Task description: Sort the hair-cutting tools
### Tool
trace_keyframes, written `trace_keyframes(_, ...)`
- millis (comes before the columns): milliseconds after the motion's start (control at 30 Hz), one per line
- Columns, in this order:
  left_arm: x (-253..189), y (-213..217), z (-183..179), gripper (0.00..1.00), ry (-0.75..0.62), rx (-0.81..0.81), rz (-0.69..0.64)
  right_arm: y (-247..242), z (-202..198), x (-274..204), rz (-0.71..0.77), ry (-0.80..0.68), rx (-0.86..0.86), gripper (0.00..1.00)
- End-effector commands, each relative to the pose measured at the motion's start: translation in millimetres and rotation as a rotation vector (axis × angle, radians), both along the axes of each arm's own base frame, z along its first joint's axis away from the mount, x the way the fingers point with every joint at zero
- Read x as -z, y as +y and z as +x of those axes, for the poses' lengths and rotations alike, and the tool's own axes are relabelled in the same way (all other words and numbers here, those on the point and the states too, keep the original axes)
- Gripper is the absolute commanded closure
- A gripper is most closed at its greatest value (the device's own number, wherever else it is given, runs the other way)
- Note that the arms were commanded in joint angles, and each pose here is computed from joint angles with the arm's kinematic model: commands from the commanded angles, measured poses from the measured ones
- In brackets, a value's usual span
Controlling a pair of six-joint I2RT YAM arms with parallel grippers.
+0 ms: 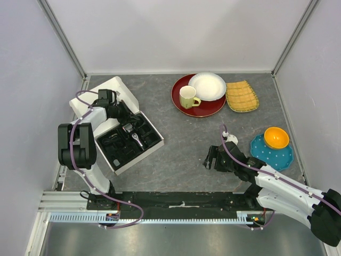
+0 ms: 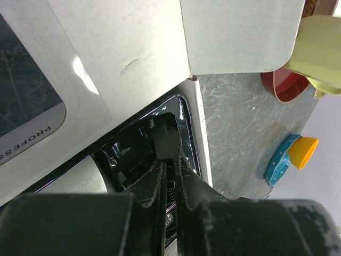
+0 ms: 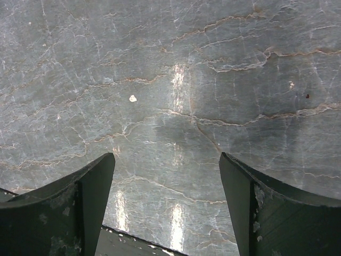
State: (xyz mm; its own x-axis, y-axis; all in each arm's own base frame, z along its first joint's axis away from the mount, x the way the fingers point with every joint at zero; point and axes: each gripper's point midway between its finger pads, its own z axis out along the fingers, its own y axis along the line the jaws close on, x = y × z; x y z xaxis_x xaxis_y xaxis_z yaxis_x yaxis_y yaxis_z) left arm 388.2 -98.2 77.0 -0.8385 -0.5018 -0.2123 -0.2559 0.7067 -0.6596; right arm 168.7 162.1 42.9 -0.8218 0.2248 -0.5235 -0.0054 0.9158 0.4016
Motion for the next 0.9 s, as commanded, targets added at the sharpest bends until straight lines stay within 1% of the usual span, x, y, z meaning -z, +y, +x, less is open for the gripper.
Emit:
trace_keyframes(0,6,8,3,0.84,-0.008,-0.039,0.055,-4,3,2,-0.013,-0.003,0.027,0.13)
trace_keyframes(33,8,11,1,0.78,-0.006,-0.049,0.073,-3,4,0,-0.009,-0.006,0.028,0.13)
trace_keyframes(133,3,16,-1,0.69,-0.016,-0.065,0.103,-3,3,1,-0.007,-0.003,0.029,0.13)
trace_keyframes(233,0,19,-2,0.66,-0.022,-0.072,0.121,-3,3,2,-0.007,-0.003,0.029,0.13)
trace_keyframes(467,-5,24,-5,0.63,-0.033,-0.085,0.155,-3,1,2,0.001,0.003,0.031,0.13)
trace_keyframes(567,-6,23,-6,0.64,-0.035,-0.083,0.159,-2,2,2,0.004,0.001,0.032,0.13)
trace_keyframes(600,-6,23,-5,0.66,-0.036,-0.083,0.159,-2,2,2,0.005,0.002,0.033,0.13)
trace_keyframes(633,-4,23,-6,0.72,-0.031,-0.080,0.159,-2,2,2,0.005,0.002,0.033,0.13)
trace_keyframes(733,-1,22,-5,0.79,-0.024,-0.077,0.162,-2,2,2,0.007,0.002,0.035,0.13)
trace_keyframes(867,5,23,-6,0.83,-0.010,-0.081,0.174,-3,1,3,0.006,0.004,0.039,0.13)
